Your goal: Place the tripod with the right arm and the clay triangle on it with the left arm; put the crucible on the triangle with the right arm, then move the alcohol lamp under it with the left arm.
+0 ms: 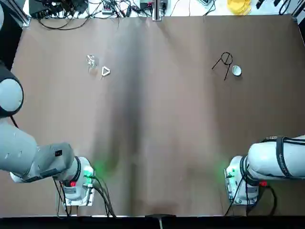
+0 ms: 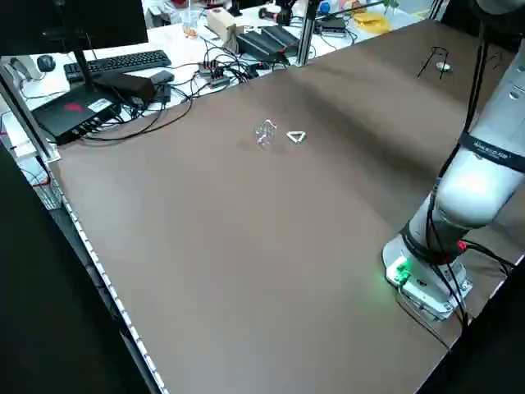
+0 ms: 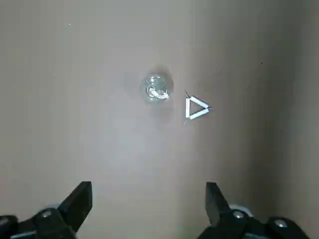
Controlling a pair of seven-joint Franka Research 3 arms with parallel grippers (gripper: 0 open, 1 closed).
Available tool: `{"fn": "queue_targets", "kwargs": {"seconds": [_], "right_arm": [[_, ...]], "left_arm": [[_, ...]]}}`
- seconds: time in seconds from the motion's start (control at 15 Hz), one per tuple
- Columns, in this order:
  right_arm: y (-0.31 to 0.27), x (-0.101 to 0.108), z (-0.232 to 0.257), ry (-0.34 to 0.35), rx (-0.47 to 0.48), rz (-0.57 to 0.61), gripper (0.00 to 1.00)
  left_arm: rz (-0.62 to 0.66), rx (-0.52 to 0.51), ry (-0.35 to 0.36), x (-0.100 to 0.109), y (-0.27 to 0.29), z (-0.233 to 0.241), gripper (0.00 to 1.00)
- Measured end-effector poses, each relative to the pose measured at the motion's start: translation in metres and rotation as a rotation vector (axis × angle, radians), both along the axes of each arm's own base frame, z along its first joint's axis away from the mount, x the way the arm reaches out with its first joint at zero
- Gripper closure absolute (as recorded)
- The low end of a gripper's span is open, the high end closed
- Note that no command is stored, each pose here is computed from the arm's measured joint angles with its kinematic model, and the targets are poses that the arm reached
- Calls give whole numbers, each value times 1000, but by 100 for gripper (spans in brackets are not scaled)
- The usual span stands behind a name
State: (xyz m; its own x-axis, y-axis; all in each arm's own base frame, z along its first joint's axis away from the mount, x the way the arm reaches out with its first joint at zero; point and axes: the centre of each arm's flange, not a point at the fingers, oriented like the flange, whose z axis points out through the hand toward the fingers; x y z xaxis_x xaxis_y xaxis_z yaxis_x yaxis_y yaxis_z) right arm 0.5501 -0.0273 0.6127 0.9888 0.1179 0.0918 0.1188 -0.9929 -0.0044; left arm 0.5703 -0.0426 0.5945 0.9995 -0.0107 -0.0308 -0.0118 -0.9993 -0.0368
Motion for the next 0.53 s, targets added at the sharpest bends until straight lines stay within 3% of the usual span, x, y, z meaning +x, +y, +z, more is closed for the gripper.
{"fn": "queue_targets", "kwargs": {"seconds": [0.53], "right_arm": [[-21,-6,-21,20,0,-39,1]], "left_arm": [[14,-1,13,3,10,-9,0]]}}
